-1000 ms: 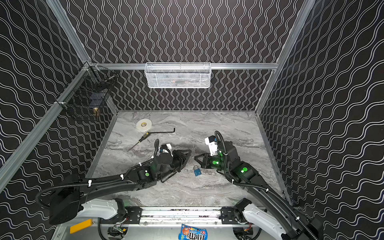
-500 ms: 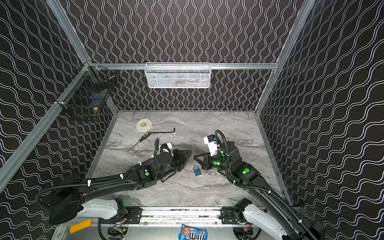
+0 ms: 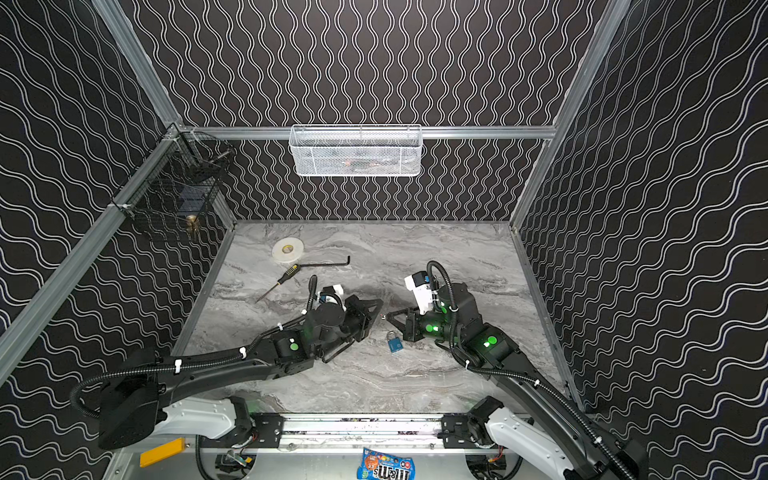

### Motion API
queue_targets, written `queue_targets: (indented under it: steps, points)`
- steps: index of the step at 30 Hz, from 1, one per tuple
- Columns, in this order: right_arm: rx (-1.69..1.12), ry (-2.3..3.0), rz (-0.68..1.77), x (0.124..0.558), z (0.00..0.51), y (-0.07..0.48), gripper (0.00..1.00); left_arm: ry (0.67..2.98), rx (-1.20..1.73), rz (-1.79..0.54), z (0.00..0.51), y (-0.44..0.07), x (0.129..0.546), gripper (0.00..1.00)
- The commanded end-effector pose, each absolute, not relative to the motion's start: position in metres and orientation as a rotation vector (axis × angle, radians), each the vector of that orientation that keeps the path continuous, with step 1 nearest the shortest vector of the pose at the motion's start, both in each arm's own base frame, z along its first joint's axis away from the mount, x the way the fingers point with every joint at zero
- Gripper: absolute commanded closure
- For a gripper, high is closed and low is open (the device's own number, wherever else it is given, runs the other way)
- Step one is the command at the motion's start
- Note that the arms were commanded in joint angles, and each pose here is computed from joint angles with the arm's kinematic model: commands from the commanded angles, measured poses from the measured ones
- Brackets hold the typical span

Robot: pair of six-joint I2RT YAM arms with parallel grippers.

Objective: Unlock with the key

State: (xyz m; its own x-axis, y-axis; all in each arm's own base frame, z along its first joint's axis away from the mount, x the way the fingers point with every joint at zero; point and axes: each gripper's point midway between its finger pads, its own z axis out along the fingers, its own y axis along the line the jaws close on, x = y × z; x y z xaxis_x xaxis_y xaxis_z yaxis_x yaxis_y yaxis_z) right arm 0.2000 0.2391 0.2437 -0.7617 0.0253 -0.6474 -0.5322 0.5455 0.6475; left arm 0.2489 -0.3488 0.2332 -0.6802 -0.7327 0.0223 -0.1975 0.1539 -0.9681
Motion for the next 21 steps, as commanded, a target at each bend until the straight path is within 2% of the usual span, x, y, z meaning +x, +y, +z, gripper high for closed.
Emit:
queue_targets:
  steps: [1, 3, 5, 7, 10, 15, 21]
  points:
    - [-0.416, 2.133, 1.175, 0.204, 0.256, 0.239, 0.84, 1.976, -0.847, -1.55, 0.238, -0.349, 0.25, 1.0]
    - [-0.407, 2.13, 1.16, 0.205, 0.258, 0.237, 0.75, 1.978, -0.829, -1.534, 0.239, -0.346, 0.252, 1.0]
    - [-0.396, 2.127, 1.146, 0.206, 0.262, 0.235, 0.59, 1.969, -0.796, -1.517, 0.243, -0.343, 0.254, 1.0]
    - [-0.386, 2.122, 1.136, 0.207, 0.267, 0.233, 0.54, 1.961, -0.742, -1.48, 0.248, -0.338, 0.258, 1.0]
    - [-0.366, 2.123, 1.135, 0.207, 0.272, 0.231, 0.42, 1.98, -0.644, -1.409, 0.253, -0.33, 0.263, 1.0]
    - [-0.363, 2.121, 1.2, 0.204, 0.29, 0.237, 0.34, 1.881, -0.473, -1.343, 0.271, -0.313, 0.27, 1.0]
    - [-0.352, 2.156, 1.294, 0.204, 0.295, 0.249, 0.34, 1.792, -0.162, -1.266, 0.303, -0.306, 0.275, 1.0]
